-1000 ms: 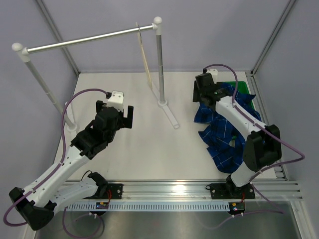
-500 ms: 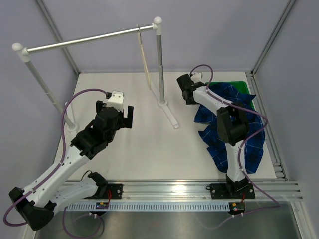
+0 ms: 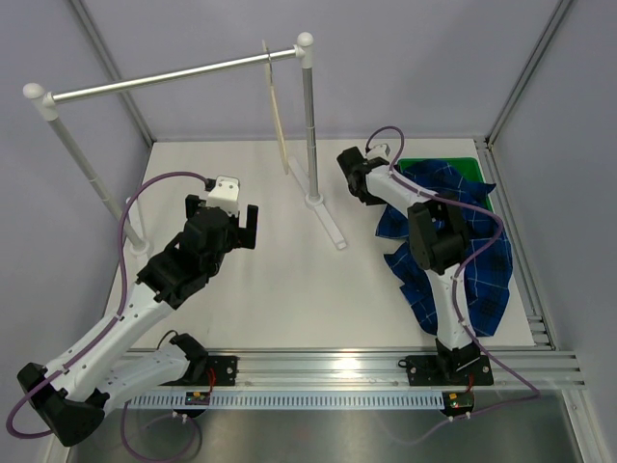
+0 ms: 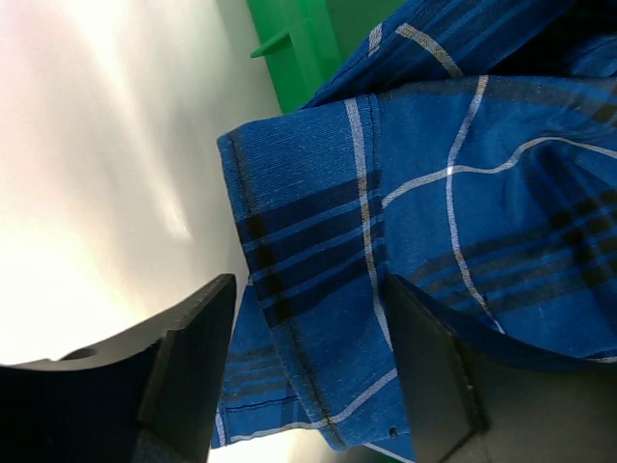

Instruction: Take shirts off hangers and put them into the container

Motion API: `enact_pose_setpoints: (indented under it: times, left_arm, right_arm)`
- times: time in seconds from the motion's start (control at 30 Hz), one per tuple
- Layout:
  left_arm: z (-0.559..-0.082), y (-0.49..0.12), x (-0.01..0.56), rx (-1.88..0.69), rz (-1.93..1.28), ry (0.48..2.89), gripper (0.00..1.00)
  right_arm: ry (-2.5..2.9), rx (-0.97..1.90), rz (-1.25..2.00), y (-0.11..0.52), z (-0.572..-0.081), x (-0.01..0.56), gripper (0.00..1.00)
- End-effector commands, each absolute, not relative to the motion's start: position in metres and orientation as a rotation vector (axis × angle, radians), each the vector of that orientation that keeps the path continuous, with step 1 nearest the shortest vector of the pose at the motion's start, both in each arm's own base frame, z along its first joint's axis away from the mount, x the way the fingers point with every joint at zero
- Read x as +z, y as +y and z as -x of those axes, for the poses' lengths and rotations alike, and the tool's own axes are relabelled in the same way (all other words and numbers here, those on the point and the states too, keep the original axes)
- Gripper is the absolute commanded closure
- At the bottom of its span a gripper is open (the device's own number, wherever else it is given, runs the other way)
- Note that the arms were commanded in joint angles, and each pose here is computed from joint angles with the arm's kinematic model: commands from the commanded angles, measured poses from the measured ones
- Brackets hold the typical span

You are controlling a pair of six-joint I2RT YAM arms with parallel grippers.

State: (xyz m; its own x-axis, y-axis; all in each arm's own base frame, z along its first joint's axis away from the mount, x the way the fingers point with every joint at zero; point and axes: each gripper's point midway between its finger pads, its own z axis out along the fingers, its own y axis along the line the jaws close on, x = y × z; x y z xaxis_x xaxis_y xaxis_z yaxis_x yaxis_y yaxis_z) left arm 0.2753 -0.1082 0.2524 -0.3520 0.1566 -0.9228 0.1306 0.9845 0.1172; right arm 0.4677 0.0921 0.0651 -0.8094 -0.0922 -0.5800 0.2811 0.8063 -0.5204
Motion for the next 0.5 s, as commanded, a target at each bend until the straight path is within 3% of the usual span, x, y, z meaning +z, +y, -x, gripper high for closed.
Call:
enact_pose_setpoints:
  times: [0.0, 0.1, 0.2, 0.43, 0.47]
  left_arm:
    - [-0.277, -0.107, 0.261, 0.016, -0.183, 1.903, 0.01]
    - [-0.277, -0.107, 0.26, 0.016, -0.185, 1.904, 0.01]
    - [-0.277, -0.107, 0.26, 0.015, -0.186, 1.905, 0.01]
    - [-0.276, -0.108, 0.262, 0.008, -0.184, 1.9, 0.01]
    - [-0.276, -0.107, 0.262, 0.009, -0.182, 1.9, 0.01]
  right_arm:
    - [2.346, -0.872, -0.204, 0.084, -0.471, 0.07, 0.33]
    - [2.349, -0.898, -0.205, 0.082, -0.47, 0.069, 0.33]
    - [2.345, -0.936, -0.206, 0.078, -0.47, 0.07, 0.42]
    - [2.312, -0.979, -0.232, 0.066, -0.468, 0.088, 0.79]
    - [2.306, -0.978, -0.244, 0.064, -0.466, 0.092, 0.88]
